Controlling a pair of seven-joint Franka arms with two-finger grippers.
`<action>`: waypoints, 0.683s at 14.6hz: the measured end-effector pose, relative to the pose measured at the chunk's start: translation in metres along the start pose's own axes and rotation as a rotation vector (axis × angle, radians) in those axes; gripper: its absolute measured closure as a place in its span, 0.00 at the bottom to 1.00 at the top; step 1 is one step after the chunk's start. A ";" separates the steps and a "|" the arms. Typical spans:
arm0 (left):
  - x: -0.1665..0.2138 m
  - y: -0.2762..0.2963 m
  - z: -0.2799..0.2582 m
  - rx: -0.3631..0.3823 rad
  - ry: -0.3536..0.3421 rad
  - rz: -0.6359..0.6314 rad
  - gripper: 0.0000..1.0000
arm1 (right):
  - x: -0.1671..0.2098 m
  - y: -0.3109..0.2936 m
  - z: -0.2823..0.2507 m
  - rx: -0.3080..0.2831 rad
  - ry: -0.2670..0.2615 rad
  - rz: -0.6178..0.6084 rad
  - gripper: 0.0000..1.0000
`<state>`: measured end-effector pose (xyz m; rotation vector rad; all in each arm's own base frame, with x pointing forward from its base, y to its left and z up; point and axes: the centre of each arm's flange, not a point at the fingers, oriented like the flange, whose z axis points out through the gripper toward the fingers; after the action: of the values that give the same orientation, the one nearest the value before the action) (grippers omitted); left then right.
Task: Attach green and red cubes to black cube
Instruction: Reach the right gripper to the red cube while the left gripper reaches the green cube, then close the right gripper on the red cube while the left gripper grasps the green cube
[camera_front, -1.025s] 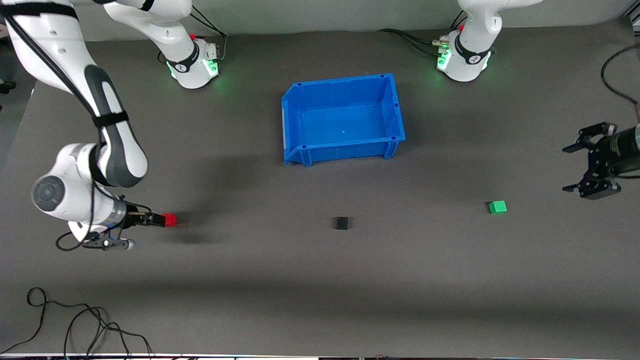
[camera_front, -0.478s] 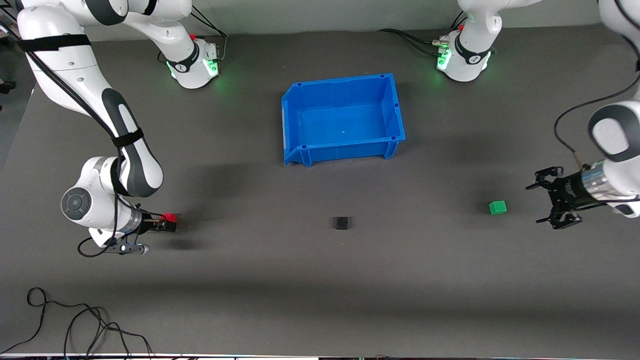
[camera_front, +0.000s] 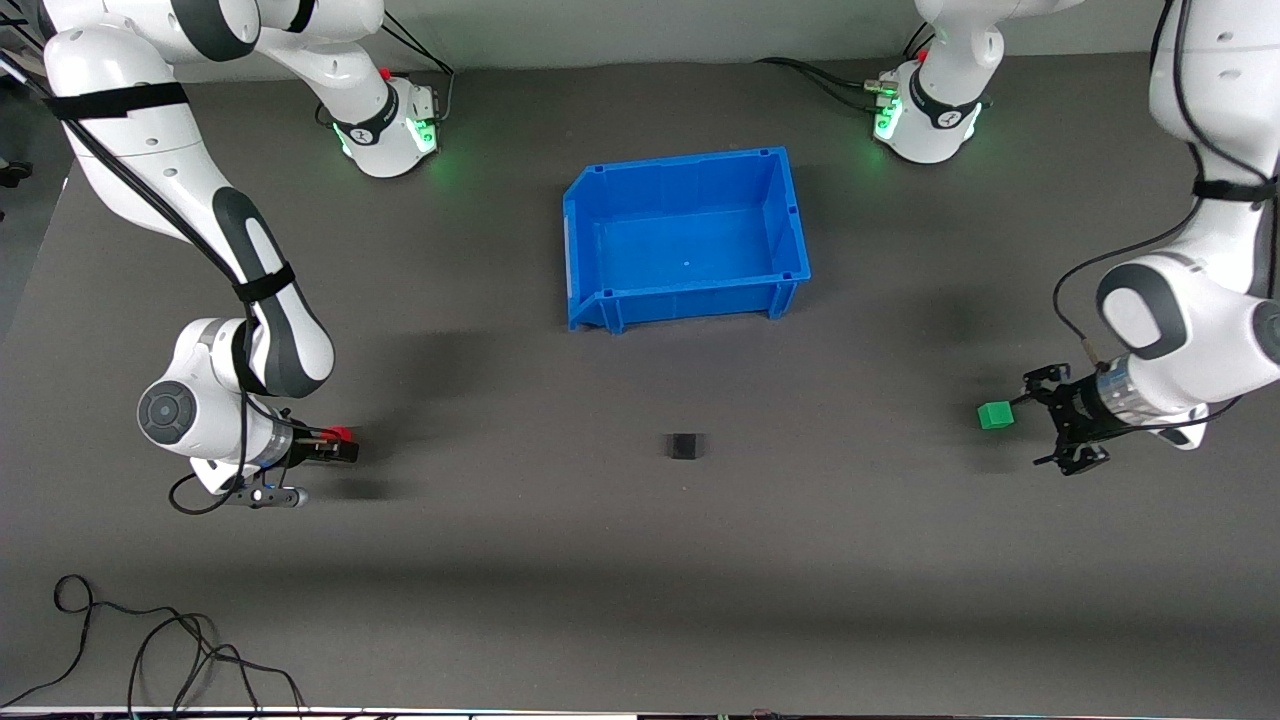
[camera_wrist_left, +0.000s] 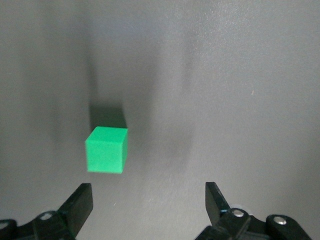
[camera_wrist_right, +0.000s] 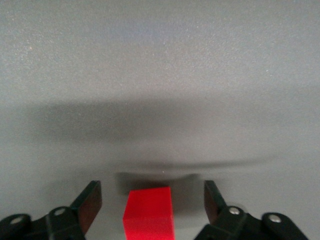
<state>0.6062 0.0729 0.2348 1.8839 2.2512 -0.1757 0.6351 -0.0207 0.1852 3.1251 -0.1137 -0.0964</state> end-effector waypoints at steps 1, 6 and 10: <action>0.000 -0.001 0.010 -0.001 0.004 0.000 0.00 | -0.001 0.000 0.001 0.001 -0.001 0.000 0.16; 0.004 -0.011 0.037 0.028 0.010 0.016 0.00 | -0.003 -0.006 0.004 0.027 -0.004 0.018 0.26; 0.005 -0.015 0.036 0.035 0.009 0.029 0.00 | -0.003 -0.007 0.004 0.029 -0.003 0.019 0.34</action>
<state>0.5930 0.0668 0.1985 1.9376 2.2393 -0.2043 0.6321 -0.0138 0.1812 3.1523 -0.1462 -0.1008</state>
